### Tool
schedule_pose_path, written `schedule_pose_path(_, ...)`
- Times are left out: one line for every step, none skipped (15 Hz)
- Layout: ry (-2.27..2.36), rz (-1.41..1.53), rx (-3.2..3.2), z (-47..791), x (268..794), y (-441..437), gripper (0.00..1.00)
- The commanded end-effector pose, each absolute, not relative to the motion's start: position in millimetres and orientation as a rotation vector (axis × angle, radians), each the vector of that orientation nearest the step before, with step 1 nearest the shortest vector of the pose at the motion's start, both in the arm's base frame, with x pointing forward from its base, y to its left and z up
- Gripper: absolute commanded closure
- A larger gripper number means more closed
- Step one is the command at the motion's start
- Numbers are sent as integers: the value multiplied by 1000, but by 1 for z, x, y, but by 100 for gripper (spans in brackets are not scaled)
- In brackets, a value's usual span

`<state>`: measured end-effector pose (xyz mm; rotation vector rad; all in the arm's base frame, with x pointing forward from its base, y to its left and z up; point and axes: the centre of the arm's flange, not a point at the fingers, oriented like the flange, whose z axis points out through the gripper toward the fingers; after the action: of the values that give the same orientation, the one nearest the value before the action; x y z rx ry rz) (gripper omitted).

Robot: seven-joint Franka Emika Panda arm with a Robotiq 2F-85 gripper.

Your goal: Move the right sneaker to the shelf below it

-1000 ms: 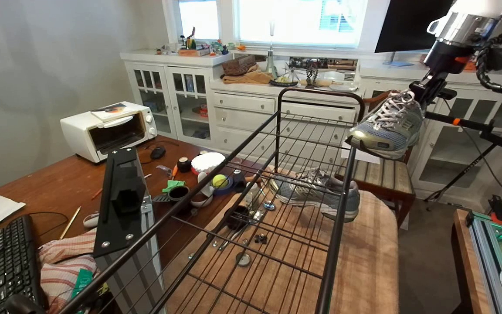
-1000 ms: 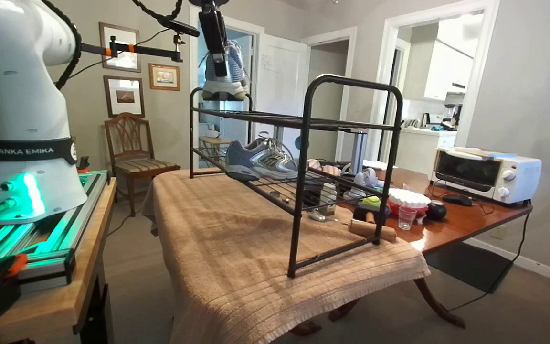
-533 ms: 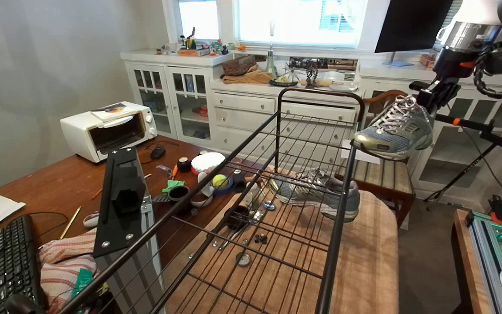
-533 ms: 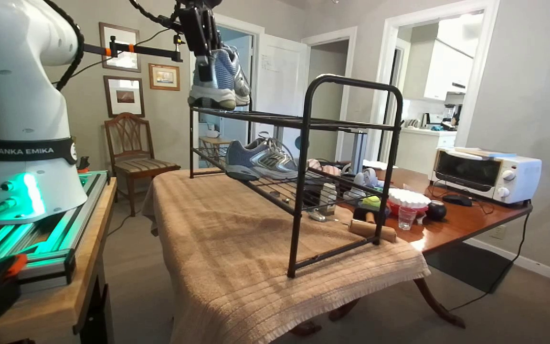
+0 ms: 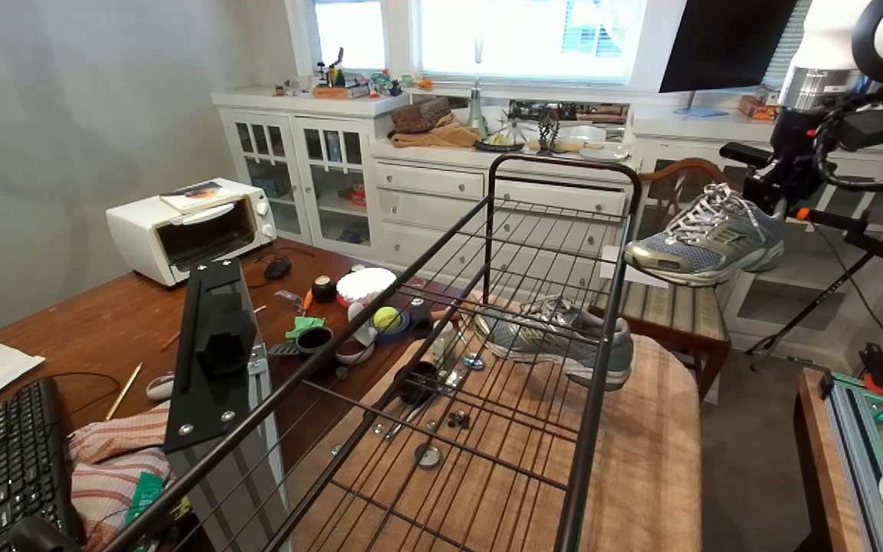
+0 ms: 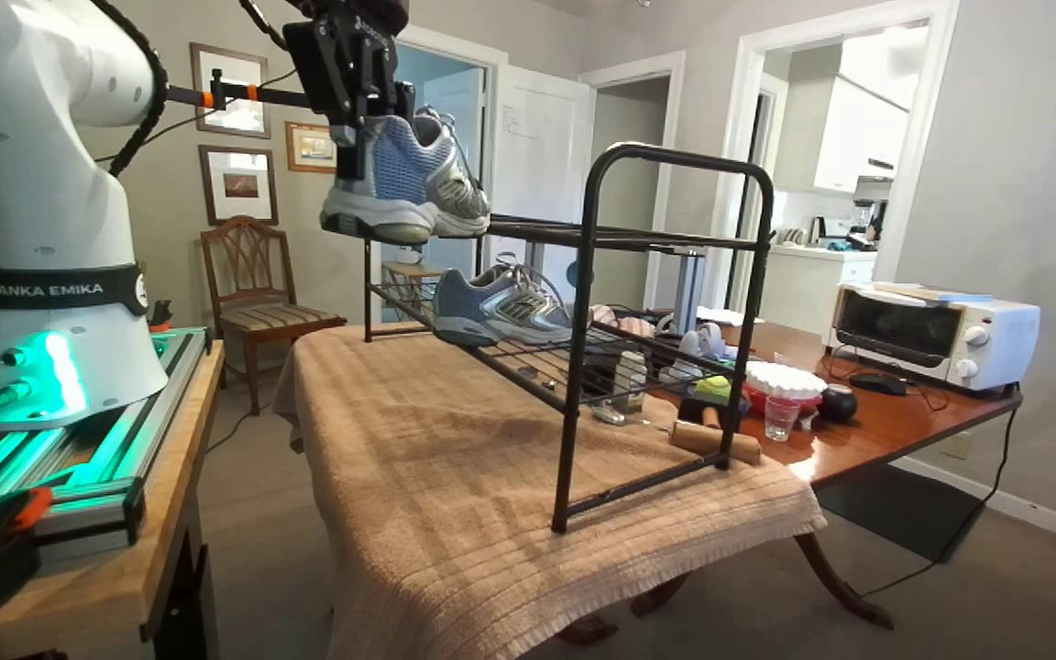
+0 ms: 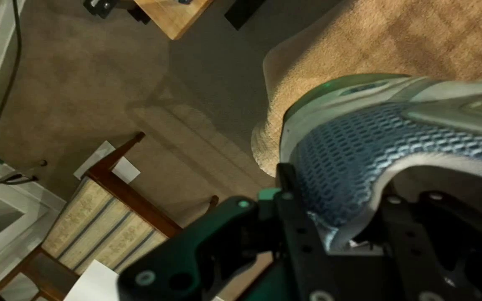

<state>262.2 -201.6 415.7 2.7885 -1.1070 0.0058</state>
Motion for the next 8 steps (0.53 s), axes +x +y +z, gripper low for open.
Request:
schedule_pose_path(-1184,-75,2708,398,249,-201,96)
schedule_pose_path(-1200,-96,2695,395,249,-204,96)
schedule_pose_path(-1213,-118,2680,393,249,-206,96)
schedule_pose_path(-1223,-140,2670,390,248,-207,96)
schedule_pose_path(-1235,-155,2656,387,247,-208,96)
schedule_pose_path(-1251,-167,2642,386,246,-210,96)
schedule_pose_path(-1266,-179,2629,383,247,-211,96)
schedule_pose_path(-1278,-197,2613,379,247,-213,96)
